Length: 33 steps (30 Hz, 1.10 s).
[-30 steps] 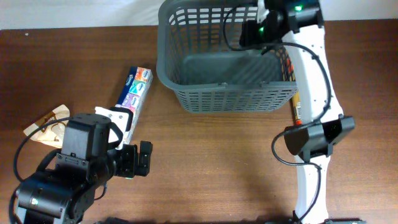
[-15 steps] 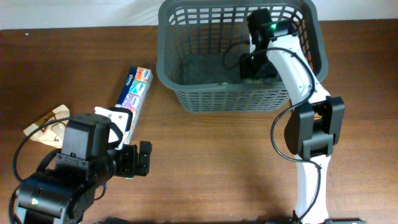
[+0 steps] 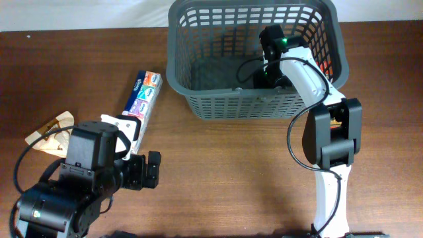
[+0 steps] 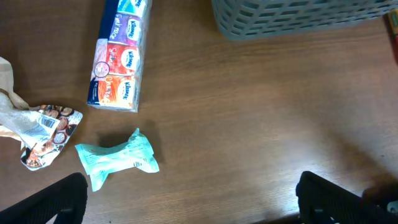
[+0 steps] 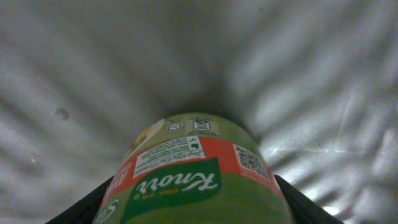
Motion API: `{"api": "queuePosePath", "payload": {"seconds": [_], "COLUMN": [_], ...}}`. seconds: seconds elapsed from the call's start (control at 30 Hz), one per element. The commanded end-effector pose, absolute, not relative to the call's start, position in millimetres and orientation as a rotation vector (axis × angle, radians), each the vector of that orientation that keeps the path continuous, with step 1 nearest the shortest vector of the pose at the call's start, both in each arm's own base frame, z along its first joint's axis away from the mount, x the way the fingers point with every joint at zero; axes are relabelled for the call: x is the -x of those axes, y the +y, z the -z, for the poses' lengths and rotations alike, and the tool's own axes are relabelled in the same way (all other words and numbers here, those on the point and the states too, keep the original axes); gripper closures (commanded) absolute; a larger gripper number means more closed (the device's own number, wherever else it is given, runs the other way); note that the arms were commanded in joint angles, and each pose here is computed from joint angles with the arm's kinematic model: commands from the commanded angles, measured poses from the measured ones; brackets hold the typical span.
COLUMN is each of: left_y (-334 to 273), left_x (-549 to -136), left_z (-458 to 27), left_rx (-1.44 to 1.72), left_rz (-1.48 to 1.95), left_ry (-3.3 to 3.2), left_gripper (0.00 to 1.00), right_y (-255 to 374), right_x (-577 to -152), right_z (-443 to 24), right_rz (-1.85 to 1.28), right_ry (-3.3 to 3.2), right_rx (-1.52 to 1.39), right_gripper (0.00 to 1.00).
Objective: Pack container
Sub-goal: 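Lift the jar with the right gripper and carry it over the basket, then open the right gripper to drop the jar into the basket, then move the right gripper to the spaghetti packet and grasp it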
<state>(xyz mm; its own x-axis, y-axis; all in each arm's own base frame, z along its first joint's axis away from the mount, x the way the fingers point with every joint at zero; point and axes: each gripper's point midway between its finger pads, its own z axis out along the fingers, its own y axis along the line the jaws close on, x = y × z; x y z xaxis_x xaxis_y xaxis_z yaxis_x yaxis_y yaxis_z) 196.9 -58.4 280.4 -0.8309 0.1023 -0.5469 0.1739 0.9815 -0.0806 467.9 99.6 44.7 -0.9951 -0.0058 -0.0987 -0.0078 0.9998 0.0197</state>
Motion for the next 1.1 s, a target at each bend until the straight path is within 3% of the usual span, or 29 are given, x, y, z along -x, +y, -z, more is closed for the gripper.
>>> {"api": "queuePosePath", "payload": {"seconds": [0.0,0.1,0.27,0.37,0.5,0.6,0.7,0.87,1.07], "left_y": [-57.1,-57.1,-57.1,-57.1,-57.2,-57.0,-56.9,-57.2,-57.2], "left_x": [-197.8,-197.8,-197.8,-197.8,-197.7,-197.0,-196.6,-197.9,-197.8], "left_z": [-284.6,-284.6,-284.6,-284.6,-284.5,-284.0,-283.8,-284.7,-284.6], "left_rx": [-0.201,-0.201,-0.201,-0.201,-0.201,-0.202,-0.202,-0.201,-0.202], "left_rz": [0.153,0.153,0.154,0.154,0.154,0.154,0.153,0.154,0.154], "left_ry": [2.546,2.546,2.546,2.546,2.547,2.55,2.552,2.545,2.546], "left_gripper": [0.0,0.0,0.0,0.01,0.0,0.0,0.0,0.0,0.0], "right_y": [98.9,101.3,99.4,90.4,40.2,-16.8,-70.2,-119.6,-158.6], "right_x": [-483.1,-495.2,-511.7,-510.7,-484.3,-452.4,-422.2,-408.6,-405.1], "right_z": [-69.5,-100.3,-174.5,-248.4,-357.8,-401.4,-417.9,-414.4,-333.4], "right_rz": [-0.031,-0.041,-0.054,-0.078,-0.03,0.021,0.049,-0.029,-0.087], "right_ry": [2.973,2.912,2.771,2.629,2.362,2.255,2.212,2.242,2.523], "right_rx": [0.038,0.082,0.084,0.055,-0.154,-0.355,-0.516,-0.48,-0.463], "right_gripper": [0.19,0.01,0.01,0.01,0.01,0.01,0.01,0.01,0.01]}}
